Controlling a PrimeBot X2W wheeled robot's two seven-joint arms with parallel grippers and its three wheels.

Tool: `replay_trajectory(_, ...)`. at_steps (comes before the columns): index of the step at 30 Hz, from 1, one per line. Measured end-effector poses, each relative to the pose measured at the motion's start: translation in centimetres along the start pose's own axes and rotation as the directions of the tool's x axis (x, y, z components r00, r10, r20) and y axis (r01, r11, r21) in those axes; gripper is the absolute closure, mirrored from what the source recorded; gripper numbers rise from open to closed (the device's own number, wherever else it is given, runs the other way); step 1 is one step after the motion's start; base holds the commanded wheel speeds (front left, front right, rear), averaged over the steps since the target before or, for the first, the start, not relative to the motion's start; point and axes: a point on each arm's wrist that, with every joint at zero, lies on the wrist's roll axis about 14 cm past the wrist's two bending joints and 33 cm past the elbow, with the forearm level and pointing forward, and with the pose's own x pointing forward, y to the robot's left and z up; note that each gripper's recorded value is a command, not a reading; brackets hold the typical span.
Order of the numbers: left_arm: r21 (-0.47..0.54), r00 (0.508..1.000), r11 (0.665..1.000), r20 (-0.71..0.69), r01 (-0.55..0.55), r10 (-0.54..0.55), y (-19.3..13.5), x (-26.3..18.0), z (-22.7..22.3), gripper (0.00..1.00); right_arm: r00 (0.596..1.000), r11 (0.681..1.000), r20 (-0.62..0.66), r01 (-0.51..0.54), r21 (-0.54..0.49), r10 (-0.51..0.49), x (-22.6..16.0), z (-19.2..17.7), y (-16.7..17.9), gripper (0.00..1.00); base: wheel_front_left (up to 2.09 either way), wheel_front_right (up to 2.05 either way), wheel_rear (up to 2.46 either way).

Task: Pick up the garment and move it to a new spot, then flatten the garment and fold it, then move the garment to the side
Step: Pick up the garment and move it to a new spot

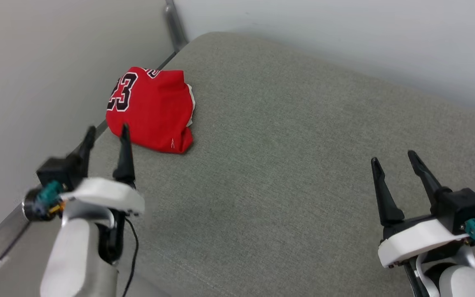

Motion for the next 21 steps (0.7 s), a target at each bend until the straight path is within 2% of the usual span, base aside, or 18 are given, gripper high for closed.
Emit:
replay_trajectory(3, 0.005, 1.000, 1.000, -0.013, 0.005, -0.005, 0.1, 3.5, 1.3, 0.00, 1.000, 1.000, 0.010, 0.000, -0.015, 0.001, 1.0, 0.4, -0.4, 0.00, 0.00, 0.00, 0.00)
replay_trajectory(5, 0.004, 0.997, 1.000, -0.074, 0.005, -0.005, 0.1, 6.0, 1.0, 0.00, 1.000, 1.000, 0.007, 0.006, -0.026, -0.006, 1.5, 0.2, -1.0, 0.00, 0.00, 0.00, 0.00)
replay_trajectory(9, 0.028, 0.971, 0.999, -0.239, 0.022, -0.015, -0.5, 10.1, -1.3, 0.00, 0.999, 0.999, -0.009, 0.038, -0.024, -0.038, 2.4, -1.0, -2.8, 0.00, 0.00, 0.00, 0.00)
replay_trajectory(11, 0.043, 0.936, 0.999, -0.351, 0.023, -0.007, -0.3, 11.6, -3.4, 0.00, 0.998, 0.999, -0.023, 0.053, -0.014, -0.053, 2.7, -2.1, -3.7, 0.00, 0.00, 0.00, 0.00)
replay_trajectory(14, 0.052, 0.846, 0.998, -0.533, 0.026, 0.006, -0.4, 12.7, -7.6, 0.00, 0.995, 0.996, -0.057, 0.085, 0.006, -0.084, 2.8, -4.2, -5.3, 0.00, 0.00, 0.00, 0.00)
replay_trajectory(17, 0.086, 0.757, 0.996, -0.653, 0.026, 0.037, 0.1, 13.5, -10.8, 0.00, 0.991, 0.994, -0.083, 0.111, 0.021, -0.109, 2.9, -6.0, -6.6, 0.00, 0.00, 0.00, 0.00)
replay_trajectory(21, 0.097, 0.594, 0.995, -0.801, 0.008, 0.073, 0.8, 12.5, -15.9, 0.00, 0.984, 0.989, -0.114, 0.142, 0.028, -0.138, 2.7, -8.1, -8.2, 0.00, 0.00, 0.00, 0.00)
